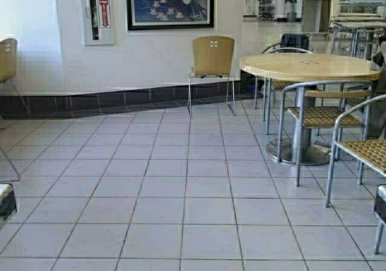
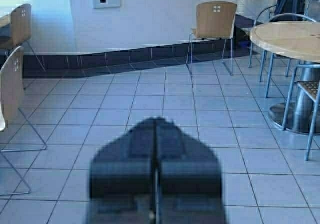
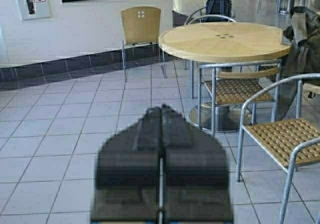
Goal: Push the chairs under the table
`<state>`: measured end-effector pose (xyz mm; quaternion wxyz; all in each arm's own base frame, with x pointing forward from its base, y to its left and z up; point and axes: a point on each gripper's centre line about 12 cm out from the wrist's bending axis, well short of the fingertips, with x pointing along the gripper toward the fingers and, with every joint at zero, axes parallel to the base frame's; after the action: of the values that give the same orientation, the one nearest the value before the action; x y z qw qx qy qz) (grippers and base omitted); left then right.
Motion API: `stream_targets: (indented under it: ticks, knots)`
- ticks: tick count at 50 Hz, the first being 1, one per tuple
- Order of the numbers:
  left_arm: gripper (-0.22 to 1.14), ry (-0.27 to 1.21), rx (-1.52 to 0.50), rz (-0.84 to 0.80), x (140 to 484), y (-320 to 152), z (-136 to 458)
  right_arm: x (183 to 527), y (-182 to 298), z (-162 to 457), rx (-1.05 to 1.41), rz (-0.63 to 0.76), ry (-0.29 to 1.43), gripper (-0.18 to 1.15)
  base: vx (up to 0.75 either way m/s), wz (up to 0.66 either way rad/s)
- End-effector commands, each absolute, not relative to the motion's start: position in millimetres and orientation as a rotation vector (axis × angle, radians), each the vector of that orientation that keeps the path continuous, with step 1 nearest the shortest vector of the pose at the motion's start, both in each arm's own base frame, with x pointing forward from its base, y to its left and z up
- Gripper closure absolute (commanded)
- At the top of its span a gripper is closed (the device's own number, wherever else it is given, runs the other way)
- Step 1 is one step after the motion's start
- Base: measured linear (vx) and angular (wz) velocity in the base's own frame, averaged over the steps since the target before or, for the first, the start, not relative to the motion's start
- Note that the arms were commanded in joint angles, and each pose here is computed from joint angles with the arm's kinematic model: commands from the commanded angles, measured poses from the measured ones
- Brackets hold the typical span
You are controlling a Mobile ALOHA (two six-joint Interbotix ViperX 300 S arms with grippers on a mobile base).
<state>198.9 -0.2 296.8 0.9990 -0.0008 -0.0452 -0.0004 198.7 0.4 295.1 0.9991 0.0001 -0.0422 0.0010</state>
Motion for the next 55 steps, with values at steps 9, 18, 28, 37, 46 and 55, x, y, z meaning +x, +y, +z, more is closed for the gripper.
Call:
stream_targets:
  ticks: [9,18,28,37,46,55]
  knots:
    - [0.89,-0.089,0.000,-0.006,201,-1,298,199,-1,293,0.006,-0.006,-0.061,0.93,0.00,0.00]
    - [0.89,-0.083,0.000,-0.006,201,-1,296,200,-1,291,0.003,-0.005,-0.046,0.93,0.02,0.00]
    - [0.89,-0.081,-0.005,-0.004,201,-1,296,200,-8,289,0.005,-0.041,-0.038,0.93,0.09,-0.02]
    - [0.89,-0.083,-0.006,-0.006,201,-1,296,199,-11,288,0.005,-0.056,-0.039,0.93,0.16,0.03]
    - [0.89,-0.086,-0.019,-0.005,201,-1,297,199,-11,289,0.008,-0.056,-0.043,0.93,0.17,0.03]
    - [0.89,-0.081,-0.042,-0.007,201,-1,295,199,-11,291,0.006,-0.056,-0.048,0.93,0.21,0.00]
